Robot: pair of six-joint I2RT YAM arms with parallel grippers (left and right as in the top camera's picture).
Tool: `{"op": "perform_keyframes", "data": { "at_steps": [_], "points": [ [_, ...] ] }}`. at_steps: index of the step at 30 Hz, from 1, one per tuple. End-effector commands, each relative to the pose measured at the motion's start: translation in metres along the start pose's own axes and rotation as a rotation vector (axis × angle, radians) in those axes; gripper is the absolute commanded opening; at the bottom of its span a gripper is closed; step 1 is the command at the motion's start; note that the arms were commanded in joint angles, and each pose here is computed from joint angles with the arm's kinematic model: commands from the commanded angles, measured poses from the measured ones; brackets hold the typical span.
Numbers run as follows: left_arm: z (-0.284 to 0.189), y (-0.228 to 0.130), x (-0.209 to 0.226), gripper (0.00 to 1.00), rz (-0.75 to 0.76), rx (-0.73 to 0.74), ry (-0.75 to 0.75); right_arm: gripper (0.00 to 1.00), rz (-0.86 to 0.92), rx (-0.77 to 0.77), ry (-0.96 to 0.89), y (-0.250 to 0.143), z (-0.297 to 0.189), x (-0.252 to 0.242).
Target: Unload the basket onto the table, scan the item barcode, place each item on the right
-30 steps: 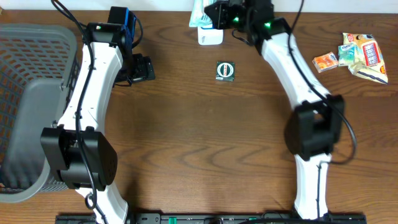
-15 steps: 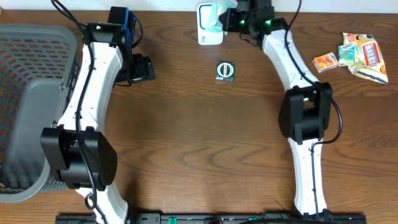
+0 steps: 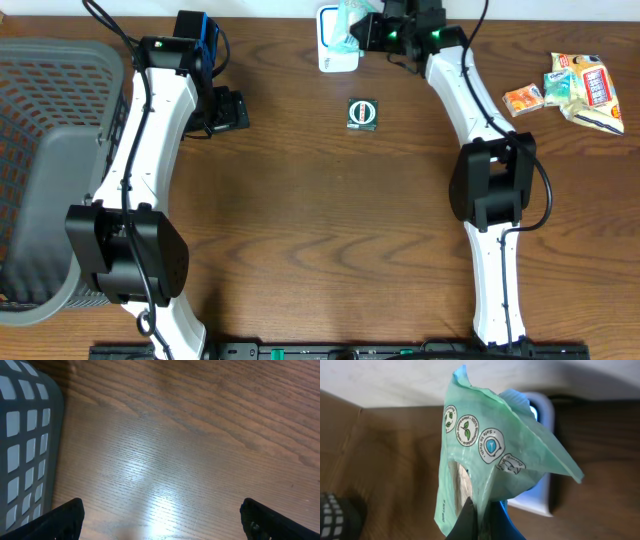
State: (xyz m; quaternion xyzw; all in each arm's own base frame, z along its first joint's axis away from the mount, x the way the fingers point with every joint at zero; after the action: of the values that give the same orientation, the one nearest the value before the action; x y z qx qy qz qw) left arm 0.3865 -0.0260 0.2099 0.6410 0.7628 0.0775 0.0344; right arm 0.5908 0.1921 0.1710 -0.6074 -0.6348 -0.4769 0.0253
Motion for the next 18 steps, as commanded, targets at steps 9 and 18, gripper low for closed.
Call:
{"op": "perform_keyframes", "data": {
  "at_steps": [9, 18],
  "points": [
    [0.002, -0.002, 0.003, 0.98, 0.015, 0.008, 0.015, 0.01, 0.022, -0.012, -0.015, 0.014, -0.019, -0.012],
    [0.002, -0.002, 0.003, 0.98, 0.015, 0.008, 0.016, 0.01, 0.041, -0.062, -0.381, 0.049, -0.138, -0.093]
  ]
}}
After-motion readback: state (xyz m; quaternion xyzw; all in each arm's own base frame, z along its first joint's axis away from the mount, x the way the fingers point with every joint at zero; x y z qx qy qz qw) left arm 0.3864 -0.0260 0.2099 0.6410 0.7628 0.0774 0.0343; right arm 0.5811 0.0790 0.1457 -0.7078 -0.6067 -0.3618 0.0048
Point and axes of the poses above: each gripper's point midway between its finger pads, its own z axis out along the fingers, its own x axis along the line the jaws close on, y = z × x, the point moved 6 cm from there along -z, back along the fingers, and after that the axes turned 5 degrees about z, right-handed, at the moved point
